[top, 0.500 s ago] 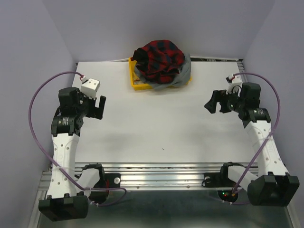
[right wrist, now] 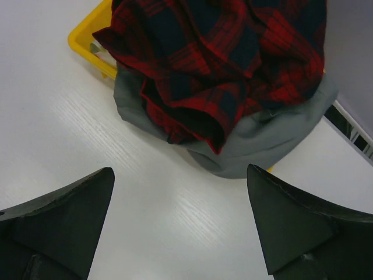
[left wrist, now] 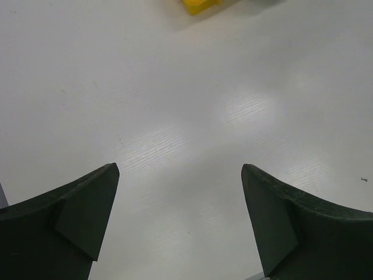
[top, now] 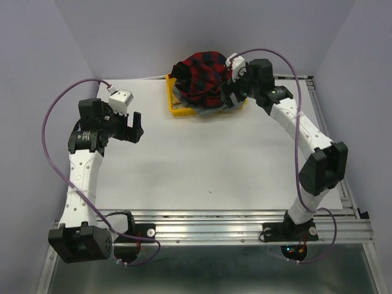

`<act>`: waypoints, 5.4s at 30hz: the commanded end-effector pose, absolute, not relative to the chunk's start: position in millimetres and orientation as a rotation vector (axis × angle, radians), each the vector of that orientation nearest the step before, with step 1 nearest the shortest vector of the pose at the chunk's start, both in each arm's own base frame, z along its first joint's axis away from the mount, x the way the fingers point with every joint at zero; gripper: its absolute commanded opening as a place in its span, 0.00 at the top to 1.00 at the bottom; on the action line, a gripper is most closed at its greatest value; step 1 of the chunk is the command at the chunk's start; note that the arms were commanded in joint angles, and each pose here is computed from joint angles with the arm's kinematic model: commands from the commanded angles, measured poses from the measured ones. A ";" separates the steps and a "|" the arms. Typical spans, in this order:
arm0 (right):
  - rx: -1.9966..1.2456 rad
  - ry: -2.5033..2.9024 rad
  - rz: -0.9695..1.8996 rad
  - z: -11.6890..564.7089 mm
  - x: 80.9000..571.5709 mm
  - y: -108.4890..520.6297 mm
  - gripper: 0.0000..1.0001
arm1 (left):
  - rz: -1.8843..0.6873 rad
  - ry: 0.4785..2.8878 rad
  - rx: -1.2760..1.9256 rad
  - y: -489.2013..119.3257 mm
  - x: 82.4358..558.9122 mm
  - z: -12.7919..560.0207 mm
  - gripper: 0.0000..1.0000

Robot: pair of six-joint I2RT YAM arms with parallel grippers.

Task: Fold and stack the skirts
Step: Grab the skirt from the pile, then move the skirt to the center of the board, then flatten the skirt out

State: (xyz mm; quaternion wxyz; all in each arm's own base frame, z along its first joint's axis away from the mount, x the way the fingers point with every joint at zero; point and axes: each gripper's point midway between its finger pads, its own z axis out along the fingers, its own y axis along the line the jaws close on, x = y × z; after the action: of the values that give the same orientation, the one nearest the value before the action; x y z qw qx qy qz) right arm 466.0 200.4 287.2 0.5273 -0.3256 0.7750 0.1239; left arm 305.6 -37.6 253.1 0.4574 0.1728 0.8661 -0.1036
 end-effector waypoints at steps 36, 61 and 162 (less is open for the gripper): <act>-0.347 1.214 -0.124 524.8 547.1 224.3 0.99 | -0.231 2.066 0.269 -30.9 322.4 264.3 0.04; -0.196 0.743 0.131 746.9 290.2 120.1 0.99 | -0.262 1.820 0.542 -56.5 300.7 308.7 0.07; -0.749 2.458 0.736 132.5 267.8 127.7 0.43 | -0.496 2.096 1.292 -188.1 245.6 183.7 0.06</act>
State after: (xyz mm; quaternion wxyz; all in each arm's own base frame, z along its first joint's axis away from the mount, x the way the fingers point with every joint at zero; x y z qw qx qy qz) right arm 270.6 108.3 133.3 0.2067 -0.2735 0.9012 0.2650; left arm 274.0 -173.2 137.2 0.2874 0.4483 0.8354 -0.1362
